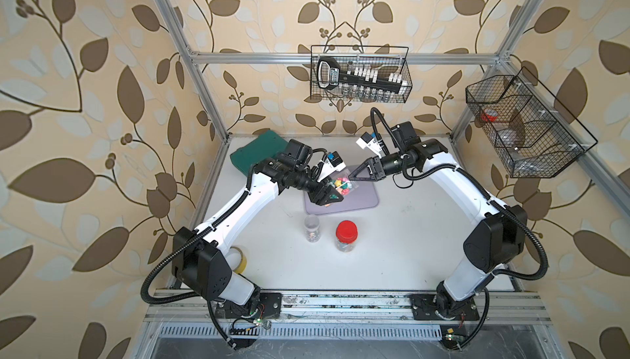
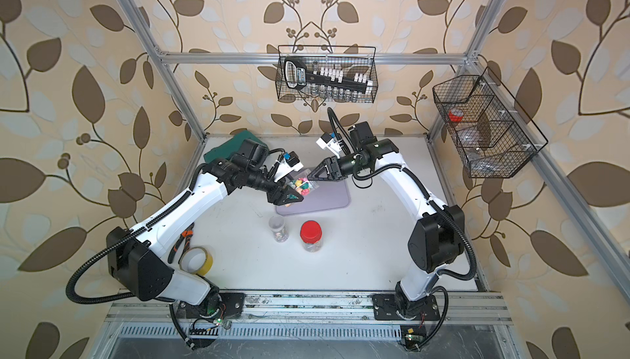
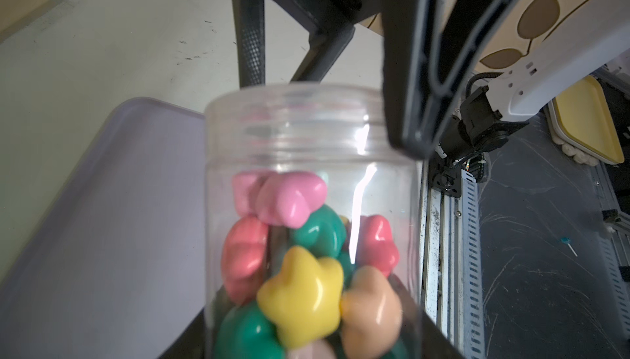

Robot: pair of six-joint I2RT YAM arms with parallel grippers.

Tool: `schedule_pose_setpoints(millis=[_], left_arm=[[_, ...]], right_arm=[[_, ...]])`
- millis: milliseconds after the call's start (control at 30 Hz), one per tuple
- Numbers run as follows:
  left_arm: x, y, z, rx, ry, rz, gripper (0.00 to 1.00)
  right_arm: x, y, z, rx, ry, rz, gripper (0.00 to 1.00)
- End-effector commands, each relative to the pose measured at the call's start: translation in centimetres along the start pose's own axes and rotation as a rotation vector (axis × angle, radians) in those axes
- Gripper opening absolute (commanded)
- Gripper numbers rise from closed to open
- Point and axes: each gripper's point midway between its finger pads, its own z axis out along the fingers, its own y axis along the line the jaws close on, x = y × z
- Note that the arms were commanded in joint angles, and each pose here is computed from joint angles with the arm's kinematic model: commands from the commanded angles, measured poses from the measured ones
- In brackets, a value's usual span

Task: Pour the candies out of the jar
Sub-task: Unscrew the lid from the jar.

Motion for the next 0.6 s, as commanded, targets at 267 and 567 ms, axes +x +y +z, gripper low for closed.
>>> schedule_pose_setpoints(millis=[267,567], left_arm=[[-5.2,-2.3,-0.9,0.129,-0.176,0.095,0.61],[-5.8,-3.0,-1.3,0.165,-0.195,0.097,0.61]], right_arm=[[1.9,3.8,0.2,-0.199,-0.008,-0.279,0.41],[2.6,5.1,-0.3,-0.248,-0.035,-0.433,0.42]])
